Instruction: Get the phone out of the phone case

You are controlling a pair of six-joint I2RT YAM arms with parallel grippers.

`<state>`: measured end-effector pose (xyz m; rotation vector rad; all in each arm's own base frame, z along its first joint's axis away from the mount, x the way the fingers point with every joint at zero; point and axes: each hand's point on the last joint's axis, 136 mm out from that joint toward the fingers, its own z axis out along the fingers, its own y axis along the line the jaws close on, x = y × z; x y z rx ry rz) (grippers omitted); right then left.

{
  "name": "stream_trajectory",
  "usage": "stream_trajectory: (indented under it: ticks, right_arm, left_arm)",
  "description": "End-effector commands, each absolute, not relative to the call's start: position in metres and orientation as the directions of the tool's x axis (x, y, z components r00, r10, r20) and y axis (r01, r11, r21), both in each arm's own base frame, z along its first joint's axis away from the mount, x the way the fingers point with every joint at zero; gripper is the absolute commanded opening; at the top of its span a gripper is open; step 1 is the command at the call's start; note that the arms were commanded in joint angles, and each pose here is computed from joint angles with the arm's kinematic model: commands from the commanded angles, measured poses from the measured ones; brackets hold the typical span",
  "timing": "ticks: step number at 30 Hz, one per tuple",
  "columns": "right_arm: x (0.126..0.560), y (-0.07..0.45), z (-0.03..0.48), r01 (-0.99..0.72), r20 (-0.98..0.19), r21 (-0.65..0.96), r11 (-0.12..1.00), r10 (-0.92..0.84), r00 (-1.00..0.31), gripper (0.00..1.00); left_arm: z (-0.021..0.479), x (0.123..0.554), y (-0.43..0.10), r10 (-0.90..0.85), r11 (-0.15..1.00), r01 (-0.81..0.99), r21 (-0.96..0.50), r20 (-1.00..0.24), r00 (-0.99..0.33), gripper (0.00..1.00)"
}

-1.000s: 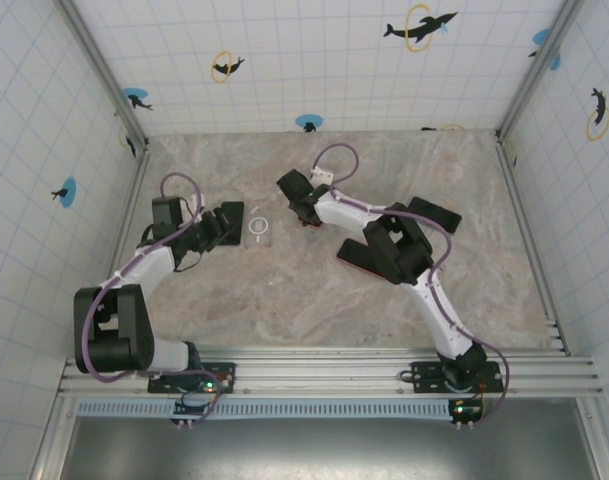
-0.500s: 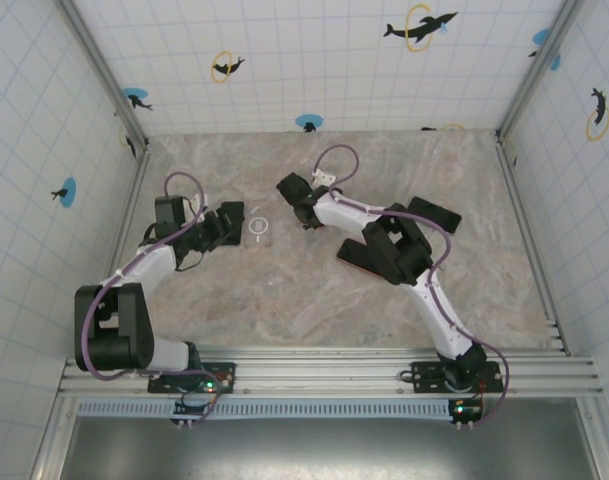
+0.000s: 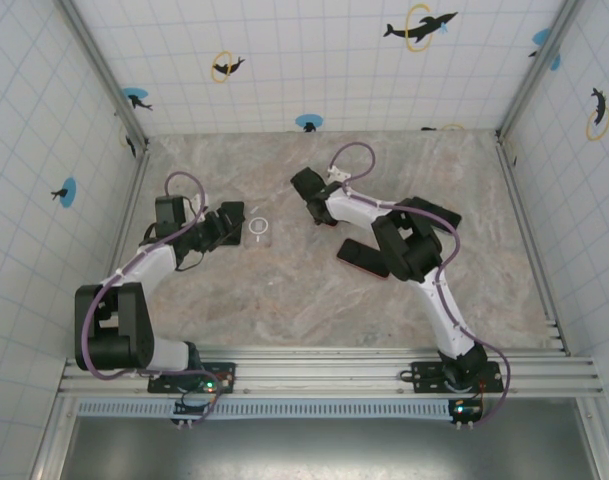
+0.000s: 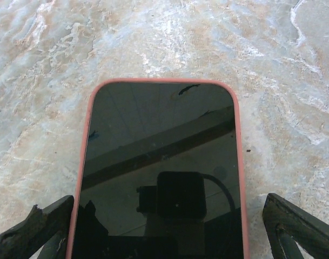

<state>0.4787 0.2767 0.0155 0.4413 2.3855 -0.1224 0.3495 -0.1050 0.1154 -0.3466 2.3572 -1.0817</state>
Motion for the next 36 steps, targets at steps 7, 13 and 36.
stream_trajectory:
  ticks: [7,13,36]
  right_arm:
    - [0.451,0.260,-0.046,0.373,-0.517,-0.034,0.927,0.303,-0.800,0.80]
    - [0.451,0.262,-0.034,0.370,-0.521,0.026,0.929,0.329,-0.788,0.71]
    - [0.448,0.269,0.081,0.044,-0.644,0.484,0.874,0.389,-0.659,0.65]
  left_arm:
    - [0.122,0.355,-0.110,-0.401,0.653,0.017,-0.757,-0.364,-0.841,0.76]
    - [0.123,0.356,-0.113,-0.393,0.653,0.025,-0.757,-0.366,-0.843,0.75]
    - [0.135,0.360,-0.119,-0.403,0.636,0.041,-0.771,-0.377,-0.834,0.75]
